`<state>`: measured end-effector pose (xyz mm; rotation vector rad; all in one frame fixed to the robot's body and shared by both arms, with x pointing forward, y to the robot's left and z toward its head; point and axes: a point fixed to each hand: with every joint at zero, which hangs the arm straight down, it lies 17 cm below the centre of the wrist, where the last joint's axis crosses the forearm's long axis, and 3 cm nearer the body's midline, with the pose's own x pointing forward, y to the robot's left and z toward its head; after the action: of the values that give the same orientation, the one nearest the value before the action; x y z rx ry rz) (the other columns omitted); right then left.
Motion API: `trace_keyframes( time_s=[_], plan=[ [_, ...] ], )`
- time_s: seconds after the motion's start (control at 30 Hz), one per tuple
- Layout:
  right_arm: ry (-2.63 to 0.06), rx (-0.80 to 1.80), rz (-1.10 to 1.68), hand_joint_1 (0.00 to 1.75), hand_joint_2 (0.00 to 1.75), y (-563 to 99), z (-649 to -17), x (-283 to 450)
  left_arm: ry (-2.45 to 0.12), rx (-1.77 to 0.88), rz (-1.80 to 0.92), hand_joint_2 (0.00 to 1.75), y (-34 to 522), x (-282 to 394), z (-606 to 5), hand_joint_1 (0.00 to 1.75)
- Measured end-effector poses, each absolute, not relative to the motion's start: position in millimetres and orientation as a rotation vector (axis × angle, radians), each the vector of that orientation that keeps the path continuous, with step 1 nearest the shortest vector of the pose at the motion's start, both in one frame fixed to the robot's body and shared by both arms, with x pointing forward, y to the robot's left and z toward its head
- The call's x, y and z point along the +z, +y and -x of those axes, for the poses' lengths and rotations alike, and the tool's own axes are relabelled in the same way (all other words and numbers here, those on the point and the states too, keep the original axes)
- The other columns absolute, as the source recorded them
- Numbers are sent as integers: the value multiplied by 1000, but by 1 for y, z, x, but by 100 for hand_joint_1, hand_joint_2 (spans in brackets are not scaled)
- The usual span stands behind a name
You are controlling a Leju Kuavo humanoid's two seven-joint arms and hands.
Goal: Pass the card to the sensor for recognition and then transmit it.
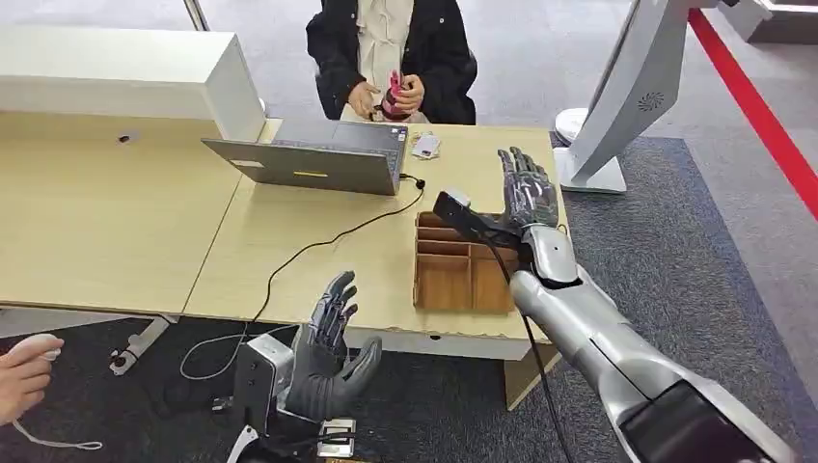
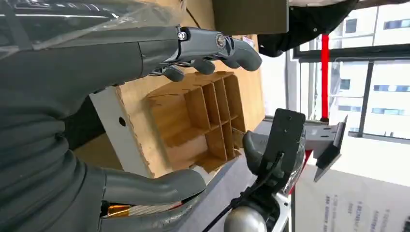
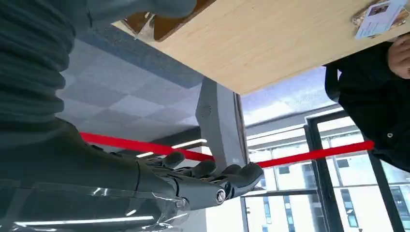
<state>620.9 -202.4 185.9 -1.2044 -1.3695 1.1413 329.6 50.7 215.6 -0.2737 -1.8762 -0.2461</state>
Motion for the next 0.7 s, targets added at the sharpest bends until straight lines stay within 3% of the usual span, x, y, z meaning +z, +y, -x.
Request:
trace_keyframes(
  time_s=[0.7],
  plan=[
    [-1345, 1158, 1209, 0, 175, -210, -621, 181, -1882, -244, 277, 175, 45, 213, -330, 0]
  ],
)
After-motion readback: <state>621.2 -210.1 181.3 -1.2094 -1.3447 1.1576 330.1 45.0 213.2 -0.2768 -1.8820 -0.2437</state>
